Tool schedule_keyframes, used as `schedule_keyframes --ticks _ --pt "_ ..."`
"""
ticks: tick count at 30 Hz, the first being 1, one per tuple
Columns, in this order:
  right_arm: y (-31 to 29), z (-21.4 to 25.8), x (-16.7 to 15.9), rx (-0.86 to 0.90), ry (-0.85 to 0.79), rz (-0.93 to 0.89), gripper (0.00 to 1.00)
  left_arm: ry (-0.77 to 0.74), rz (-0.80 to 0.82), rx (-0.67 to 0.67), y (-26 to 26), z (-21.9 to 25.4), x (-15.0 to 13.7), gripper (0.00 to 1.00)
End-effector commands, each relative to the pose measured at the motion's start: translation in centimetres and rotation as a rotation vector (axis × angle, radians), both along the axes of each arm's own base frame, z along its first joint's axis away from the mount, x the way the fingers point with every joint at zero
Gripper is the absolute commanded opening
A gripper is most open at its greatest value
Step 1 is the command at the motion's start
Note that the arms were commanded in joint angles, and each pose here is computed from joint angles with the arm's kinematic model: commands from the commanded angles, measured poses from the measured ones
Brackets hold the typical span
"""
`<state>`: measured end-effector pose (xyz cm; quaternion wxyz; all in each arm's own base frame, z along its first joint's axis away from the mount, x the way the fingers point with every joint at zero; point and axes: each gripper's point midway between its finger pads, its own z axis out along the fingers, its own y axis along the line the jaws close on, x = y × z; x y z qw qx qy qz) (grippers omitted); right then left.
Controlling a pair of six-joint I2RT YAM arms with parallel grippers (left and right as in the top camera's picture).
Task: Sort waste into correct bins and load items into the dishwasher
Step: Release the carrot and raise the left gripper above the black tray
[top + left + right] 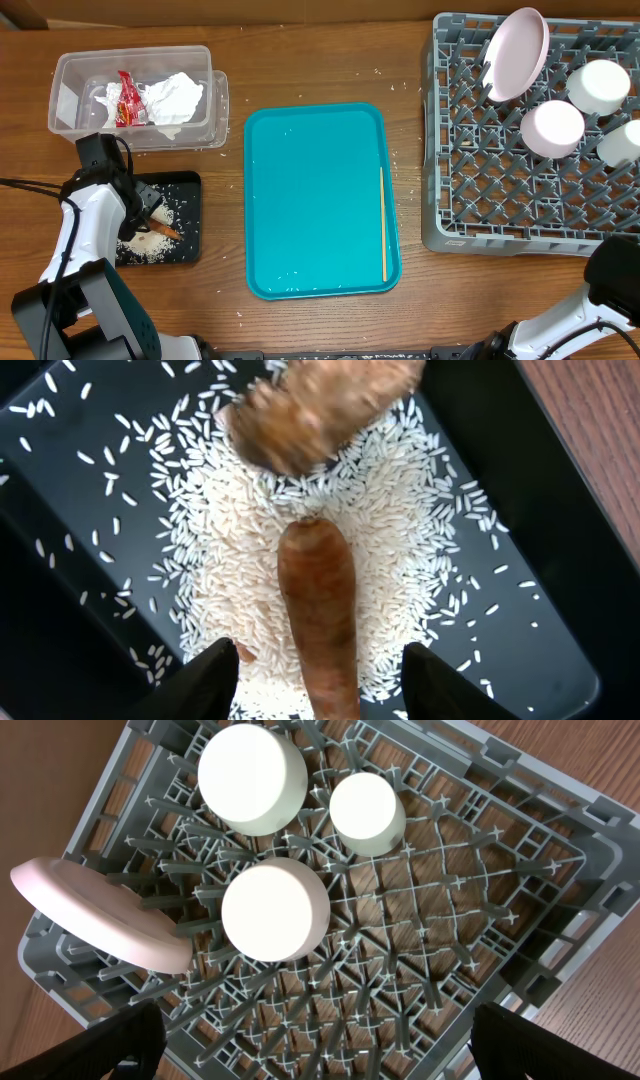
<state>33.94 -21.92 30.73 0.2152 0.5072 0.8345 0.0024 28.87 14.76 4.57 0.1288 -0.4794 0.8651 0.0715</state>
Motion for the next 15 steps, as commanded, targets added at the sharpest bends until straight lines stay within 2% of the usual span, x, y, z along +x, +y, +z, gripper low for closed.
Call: schedule_keyframes --ticks 1,8,12,15 --pt "0.1 0.5 -0.1 -0.006 -0.017 -0.003 1.0 -0.011 -0.04 0.016 0.1 0.7 0.3 0.56" --pt "0.1 0.5 -0.1 -0.006 -0.017 -0.003 1.0 -0.1 -0.121 -0.056 -1.4 5.6 2.6 0.52" --pt "0.1 0.5 -0.1 -0.006 -0.017 -0.003 1.0 -0.224 -0.218 -0.124 -4.5 10.2 4.5 0.52" --pt "0.1 0.5 -0.1 -0.006 -0.017 -0.003 1.0 -0.318 -0.348 -0.161 -8.3 13.1 5.5 0.53"
